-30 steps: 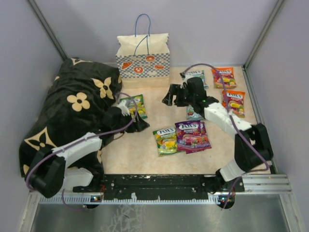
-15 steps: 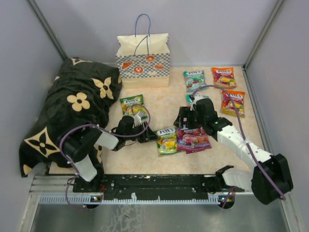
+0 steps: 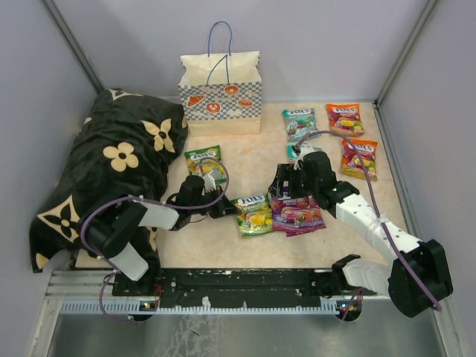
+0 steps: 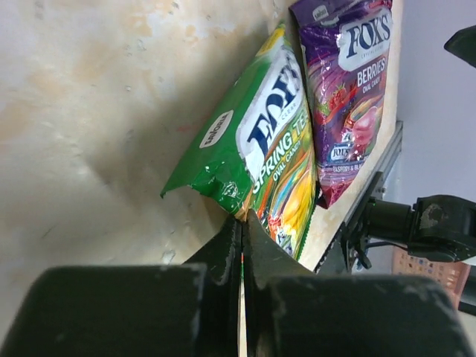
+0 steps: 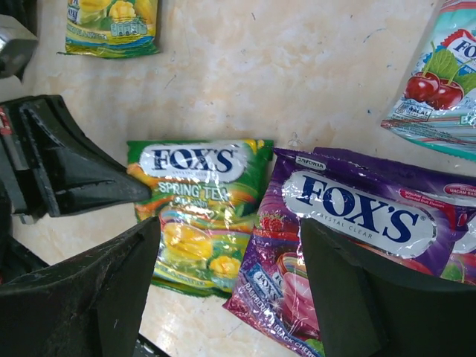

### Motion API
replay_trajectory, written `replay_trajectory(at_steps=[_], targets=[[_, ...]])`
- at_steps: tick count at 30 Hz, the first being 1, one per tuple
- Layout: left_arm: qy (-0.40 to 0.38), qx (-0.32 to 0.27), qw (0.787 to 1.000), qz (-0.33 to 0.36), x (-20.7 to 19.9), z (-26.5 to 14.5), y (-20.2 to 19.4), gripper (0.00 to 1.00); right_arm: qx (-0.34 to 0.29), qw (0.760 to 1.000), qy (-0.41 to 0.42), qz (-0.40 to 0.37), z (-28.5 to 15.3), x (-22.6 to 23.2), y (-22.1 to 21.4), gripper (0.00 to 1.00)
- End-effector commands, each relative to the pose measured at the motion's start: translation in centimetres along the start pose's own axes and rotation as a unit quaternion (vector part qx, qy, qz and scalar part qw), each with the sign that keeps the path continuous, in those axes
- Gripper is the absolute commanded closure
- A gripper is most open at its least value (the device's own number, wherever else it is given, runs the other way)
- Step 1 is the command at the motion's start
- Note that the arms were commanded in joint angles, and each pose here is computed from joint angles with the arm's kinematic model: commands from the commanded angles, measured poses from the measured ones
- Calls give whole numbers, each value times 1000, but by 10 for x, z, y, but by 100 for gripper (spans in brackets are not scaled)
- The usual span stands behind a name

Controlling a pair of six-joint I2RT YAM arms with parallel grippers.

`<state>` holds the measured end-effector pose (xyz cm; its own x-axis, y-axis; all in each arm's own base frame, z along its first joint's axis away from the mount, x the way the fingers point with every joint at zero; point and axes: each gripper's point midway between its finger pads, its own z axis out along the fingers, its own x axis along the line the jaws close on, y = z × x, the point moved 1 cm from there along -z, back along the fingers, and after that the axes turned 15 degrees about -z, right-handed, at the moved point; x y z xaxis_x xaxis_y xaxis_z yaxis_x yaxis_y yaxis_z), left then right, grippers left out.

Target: Take the snacks out of the paper bag

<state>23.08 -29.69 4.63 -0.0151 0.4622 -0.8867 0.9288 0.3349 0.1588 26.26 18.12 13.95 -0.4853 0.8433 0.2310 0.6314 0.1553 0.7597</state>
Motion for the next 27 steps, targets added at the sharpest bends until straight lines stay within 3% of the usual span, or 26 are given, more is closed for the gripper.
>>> replay_trajectory(at_steps=[1,5,9,14,21,27], targets=[[73,-7,997,33,14,-27,16,100,-26,999,4,-20,-2,3,16,23],[161,-12,985,62,25,-57,23,100,-14,998,43,-32,8,13,16,23],[229,-31,970,74,33,-88,29,100,7,999,21,-48,29,18,7,26],[318,-34,945,71,57,-119,29,100,3,998,63,-30,59,54,4,36],[380,-32,923,53,75,-130,30,99,3,990,138,16,99,91,-7,45],[422,-32,905,53,80,-133,40,94,42,981,188,18,115,132,-39,50]])
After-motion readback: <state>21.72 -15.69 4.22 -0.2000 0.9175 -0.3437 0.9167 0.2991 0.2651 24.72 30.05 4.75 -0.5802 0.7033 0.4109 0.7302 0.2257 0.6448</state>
